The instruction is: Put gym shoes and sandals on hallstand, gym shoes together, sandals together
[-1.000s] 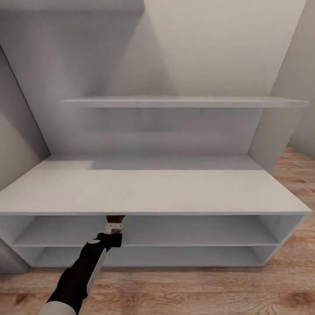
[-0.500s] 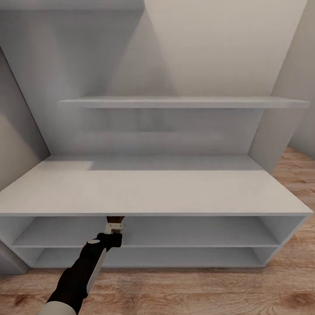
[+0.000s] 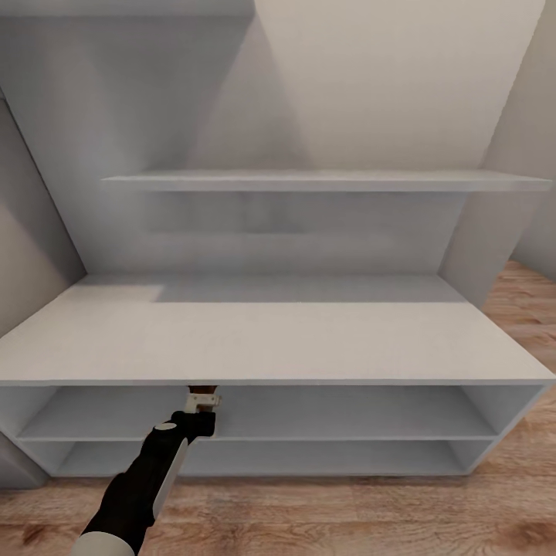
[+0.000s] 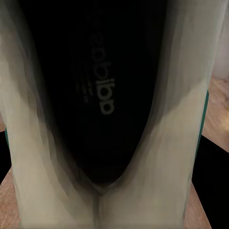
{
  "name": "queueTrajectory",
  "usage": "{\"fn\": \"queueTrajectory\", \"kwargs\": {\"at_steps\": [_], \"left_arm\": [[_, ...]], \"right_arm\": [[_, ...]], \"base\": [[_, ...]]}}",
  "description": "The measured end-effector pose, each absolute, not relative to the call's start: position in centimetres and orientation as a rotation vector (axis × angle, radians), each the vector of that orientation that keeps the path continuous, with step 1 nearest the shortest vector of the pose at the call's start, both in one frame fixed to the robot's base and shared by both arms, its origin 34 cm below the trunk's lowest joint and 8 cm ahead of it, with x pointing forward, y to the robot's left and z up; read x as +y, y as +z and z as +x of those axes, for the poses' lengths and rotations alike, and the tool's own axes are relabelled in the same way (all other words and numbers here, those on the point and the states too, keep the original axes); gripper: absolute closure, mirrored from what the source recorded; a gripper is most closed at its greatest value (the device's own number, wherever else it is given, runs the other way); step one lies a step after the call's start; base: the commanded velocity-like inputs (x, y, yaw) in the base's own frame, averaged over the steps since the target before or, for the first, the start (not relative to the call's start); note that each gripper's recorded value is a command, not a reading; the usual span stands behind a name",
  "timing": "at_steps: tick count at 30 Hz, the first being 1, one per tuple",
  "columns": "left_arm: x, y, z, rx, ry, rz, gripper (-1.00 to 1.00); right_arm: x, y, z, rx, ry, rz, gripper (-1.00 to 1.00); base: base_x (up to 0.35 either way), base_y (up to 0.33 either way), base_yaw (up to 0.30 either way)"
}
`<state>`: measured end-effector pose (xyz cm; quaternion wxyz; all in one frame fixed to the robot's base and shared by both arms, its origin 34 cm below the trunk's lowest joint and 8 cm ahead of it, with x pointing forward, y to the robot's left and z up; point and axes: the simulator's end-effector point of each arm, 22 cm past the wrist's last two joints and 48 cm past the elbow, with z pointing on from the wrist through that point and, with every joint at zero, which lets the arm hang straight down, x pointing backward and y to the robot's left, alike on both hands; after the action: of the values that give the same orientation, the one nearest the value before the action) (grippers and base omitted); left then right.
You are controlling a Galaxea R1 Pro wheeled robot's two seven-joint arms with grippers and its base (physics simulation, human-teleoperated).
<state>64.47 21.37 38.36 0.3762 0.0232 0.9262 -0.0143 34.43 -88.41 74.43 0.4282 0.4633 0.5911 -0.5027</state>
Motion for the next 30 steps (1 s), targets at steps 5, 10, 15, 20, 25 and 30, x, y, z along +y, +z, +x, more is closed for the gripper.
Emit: {"fn": "queueTrajectory", "kwargs": {"at_steps": [5, 10, 15, 20, 25, 30], "left_arm": [[21.38, 38.33, 64.47, 2.370, -0.036, 0.059, 1.00], [21.37, 38.33, 64.47, 2.370, -0.037, 0.059, 1.00], [21.40, 38.33, 64.47, 2.370, -0.036, 0.058, 1.00], [21.38, 38.32, 64.46, 2.370, -0.036, 0.061, -1.00], [21.38, 38.32, 64.46, 2.370, -0.037, 0.061, -1.00], [21.38, 38.33, 64.46, 2.370, -0.037, 0.061, -1.00]], "right_arm": [[-88.41, 74.42, 34.44, 1.476, -1.256, 1.157, 1.00], [-88.41, 74.42, 34.45, 1.476, -1.255, 1.156, 1.00], [-88.41, 74.42, 34.45, 1.476, -1.255, 1.157, 1.00], [-88.42, 74.40, 34.45, 1.477, -1.255, 1.157, 1.00], [-88.41, 74.40, 34.45, 1.477, -1.255, 1.157, 1.00], [-88.42, 74.41, 34.44, 1.476, -1.255, 1.157, 1.00]], "base": [[0.072, 0.000, 0.000], [0.007, 0.000, 0.000], [0.001, 0.000, 0.000], [0.000, 0.000, 0.000], [0.000, 0.000, 0.000], [0.000, 0.000, 0.000]]}}
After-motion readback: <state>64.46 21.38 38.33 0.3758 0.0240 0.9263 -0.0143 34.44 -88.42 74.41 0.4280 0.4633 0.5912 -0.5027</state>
